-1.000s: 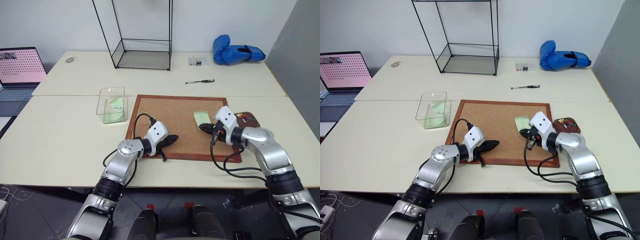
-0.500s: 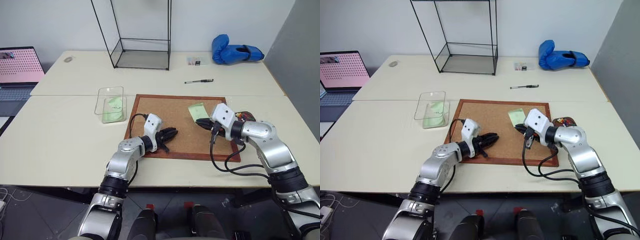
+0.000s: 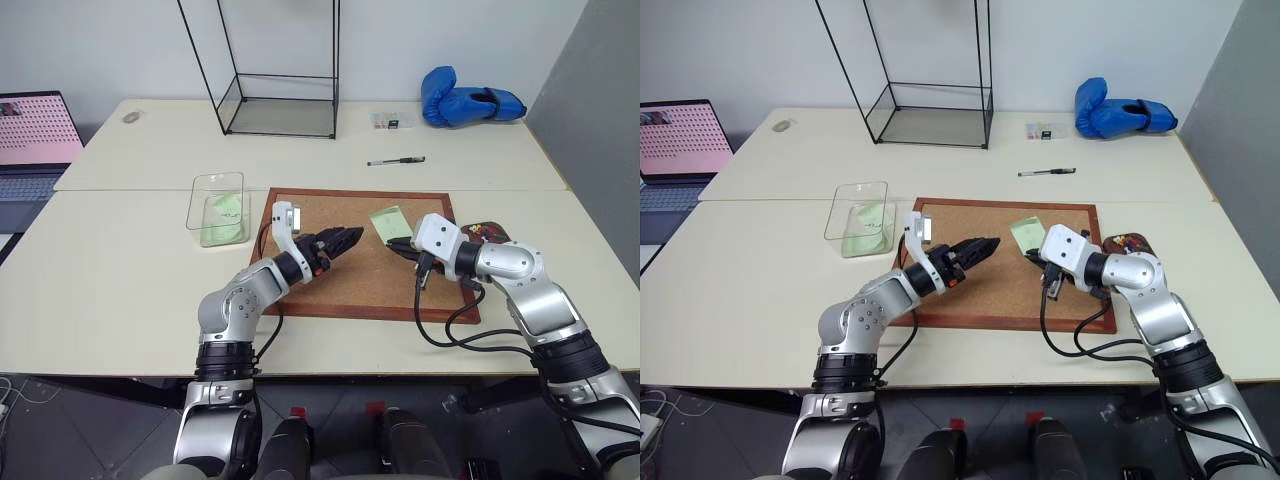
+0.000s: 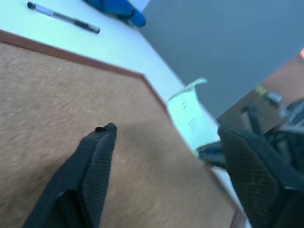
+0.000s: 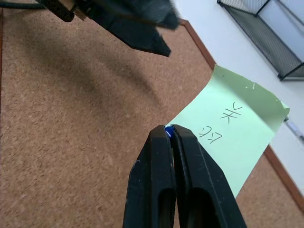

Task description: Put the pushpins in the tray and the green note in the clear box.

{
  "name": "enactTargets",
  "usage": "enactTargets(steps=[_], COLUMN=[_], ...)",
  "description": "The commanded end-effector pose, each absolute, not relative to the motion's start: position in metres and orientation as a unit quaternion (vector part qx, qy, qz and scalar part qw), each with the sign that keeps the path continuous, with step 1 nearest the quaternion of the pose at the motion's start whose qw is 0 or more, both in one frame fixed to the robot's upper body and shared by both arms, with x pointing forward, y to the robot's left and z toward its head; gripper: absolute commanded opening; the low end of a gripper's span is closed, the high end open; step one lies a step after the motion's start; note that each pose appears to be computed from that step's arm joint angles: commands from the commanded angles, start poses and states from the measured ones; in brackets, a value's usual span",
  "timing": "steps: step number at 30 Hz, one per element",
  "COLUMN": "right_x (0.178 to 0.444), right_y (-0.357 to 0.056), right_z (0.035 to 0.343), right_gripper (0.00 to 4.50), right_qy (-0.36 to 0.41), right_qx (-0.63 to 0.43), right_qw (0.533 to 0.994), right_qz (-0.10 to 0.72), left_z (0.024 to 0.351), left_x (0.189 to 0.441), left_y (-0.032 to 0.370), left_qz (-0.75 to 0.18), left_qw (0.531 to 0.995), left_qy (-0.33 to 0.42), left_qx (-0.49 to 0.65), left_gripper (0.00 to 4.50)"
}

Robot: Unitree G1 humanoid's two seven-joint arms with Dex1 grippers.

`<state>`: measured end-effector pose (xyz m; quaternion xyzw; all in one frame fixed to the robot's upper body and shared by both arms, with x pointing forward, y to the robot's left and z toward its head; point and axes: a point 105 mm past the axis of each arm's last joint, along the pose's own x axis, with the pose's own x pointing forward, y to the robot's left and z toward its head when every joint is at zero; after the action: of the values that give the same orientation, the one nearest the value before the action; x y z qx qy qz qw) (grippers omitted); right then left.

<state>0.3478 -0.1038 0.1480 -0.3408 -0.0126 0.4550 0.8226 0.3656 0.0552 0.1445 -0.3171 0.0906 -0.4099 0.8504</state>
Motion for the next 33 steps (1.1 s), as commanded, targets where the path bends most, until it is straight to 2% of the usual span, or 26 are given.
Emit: enactTargets(steps=[1, 17, 19, 21, 33], right_x=[0.343, 0.337, 0.337, 0.337, 0.338], right_y=[-0.095, -0.088, -0.087, -0.087, -0.085], right_z=[0.166, 0.174, 0.175, 0.175, 0.177], right_gripper=[0.00, 0.00, 0.00, 0.00, 0.00], right_qy=[-0.049, -0.058, -0.058, -0.058, -0.063], right_qx=[-0.360, -0.374, -0.374, -0.374, -0.371], right_qw=[0.809, 0.797, 0.797, 0.797, 0.800], right_qz=[0.461, 0.471, 0.471, 0.471, 0.468], left_z=[0.155, 0.158, 0.159, 0.160, 0.161], left_x=[0.371, 0.386, 0.387, 0.387, 0.387], left_y=[0.044, 0.003, 0.002, 0.001, -0.001], left_qz=[-0.421, -0.455, -0.457, -0.459, -0.471], left_qw=[0.837, 0.810, 0.809, 0.808, 0.802], left_qy=[0.087, 0.105, 0.102, 0.100, 0.092], left_qx=[-0.339, -0.355, -0.355, -0.356, -0.356], left_gripper=[4.47, 4.47, 4.10, 3.93, 1.75])
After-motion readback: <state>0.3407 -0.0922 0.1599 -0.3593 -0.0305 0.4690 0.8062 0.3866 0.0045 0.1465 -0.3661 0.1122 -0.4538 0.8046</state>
